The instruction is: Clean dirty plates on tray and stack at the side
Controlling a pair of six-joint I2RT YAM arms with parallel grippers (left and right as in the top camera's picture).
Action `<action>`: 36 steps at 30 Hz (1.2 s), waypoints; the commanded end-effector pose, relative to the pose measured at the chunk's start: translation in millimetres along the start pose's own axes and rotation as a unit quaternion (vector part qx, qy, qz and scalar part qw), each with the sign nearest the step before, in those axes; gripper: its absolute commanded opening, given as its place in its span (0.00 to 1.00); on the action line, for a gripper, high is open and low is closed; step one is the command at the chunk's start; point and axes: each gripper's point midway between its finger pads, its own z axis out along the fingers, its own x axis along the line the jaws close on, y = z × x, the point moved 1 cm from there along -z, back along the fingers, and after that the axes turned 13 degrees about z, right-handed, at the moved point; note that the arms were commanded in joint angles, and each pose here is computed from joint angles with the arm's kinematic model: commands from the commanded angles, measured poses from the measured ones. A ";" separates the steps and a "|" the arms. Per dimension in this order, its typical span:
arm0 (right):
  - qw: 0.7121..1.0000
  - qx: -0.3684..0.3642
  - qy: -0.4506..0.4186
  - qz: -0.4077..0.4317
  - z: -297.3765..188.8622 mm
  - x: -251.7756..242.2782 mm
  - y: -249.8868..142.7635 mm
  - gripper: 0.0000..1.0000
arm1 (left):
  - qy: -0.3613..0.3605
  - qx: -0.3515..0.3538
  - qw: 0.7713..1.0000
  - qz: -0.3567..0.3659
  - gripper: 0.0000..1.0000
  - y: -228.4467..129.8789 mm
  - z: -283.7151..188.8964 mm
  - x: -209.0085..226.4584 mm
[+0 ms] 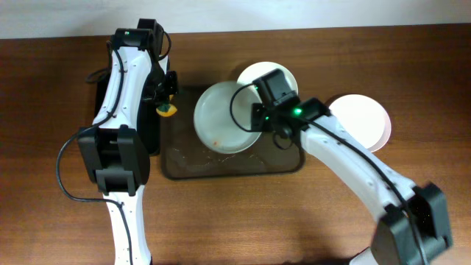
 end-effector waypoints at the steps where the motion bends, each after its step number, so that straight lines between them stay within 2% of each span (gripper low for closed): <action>1: 0.989 -0.104 -0.096 -0.032 -21.0 -22.3 29.2 0.04 | -0.039 -0.026 0.999 0.008 0.01 10.5 -6.5 -12.2; 5: 0.965 -0.184 -0.176 -0.060 -40.5 -29.4 39.9 0.04 | -0.041 -0.033 0.999 0.008 0.01 13.5 -6.8 -12.3; 10: 0.916 -0.292 -0.255 -0.105 -77.1 -18.0 44.5 0.04 | -0.041 -0.034 0.999 0.008 0.01 14.1 -6.8 -12.5; 17: 0.870 -0.379 -0.274 -0.159 -115.3 21.7 26.2 0.04 | -0.041 -0.035 0.999 0.008 0.01 14.7 -6.8 -12.4; 23: 0.849 -0.417 -0.273 -0.173 -134.8 39.6 11.3 0.04 | -0.041 -0.036 0.999 0.008 0.00 14.9 -6.9 -12.2; 27: 0.854 -0.420 -0.261 -0.162 -134.1 43.2 11.8 0.04 | -0.041 -0.036 0.998 0.008 0.01 15.0 -6.9 -12.2; 29: 0.868 -0.403 -0.241 -0.162 -125.7 46.8 9.7 0.04 | -0.041 -0.036 0.998 0.008 0.00 15.4 -6.7 -12.2; 33: 0.944 -0.273 -0.124 -0.135 -75.9 58.3 -10.1 0.04 | -0.041 -0.037 0.998 0.008 0.01 15.6 -6.7 -12.2; 35: 0.976 -0.185 -0.068 -0.090 -48.7 57.4 -20.9 0.04 | -0.041 -0.034 0.999 0.008 0.01 14.4 -6.8 -12.2; 36: 0.983 -0.159 -0.058 -0.072 -39.5 54.4 -22.7 0.04 | -0.041 -0.034 0.999 0.008 0.00 14.0 -6.8 -12.2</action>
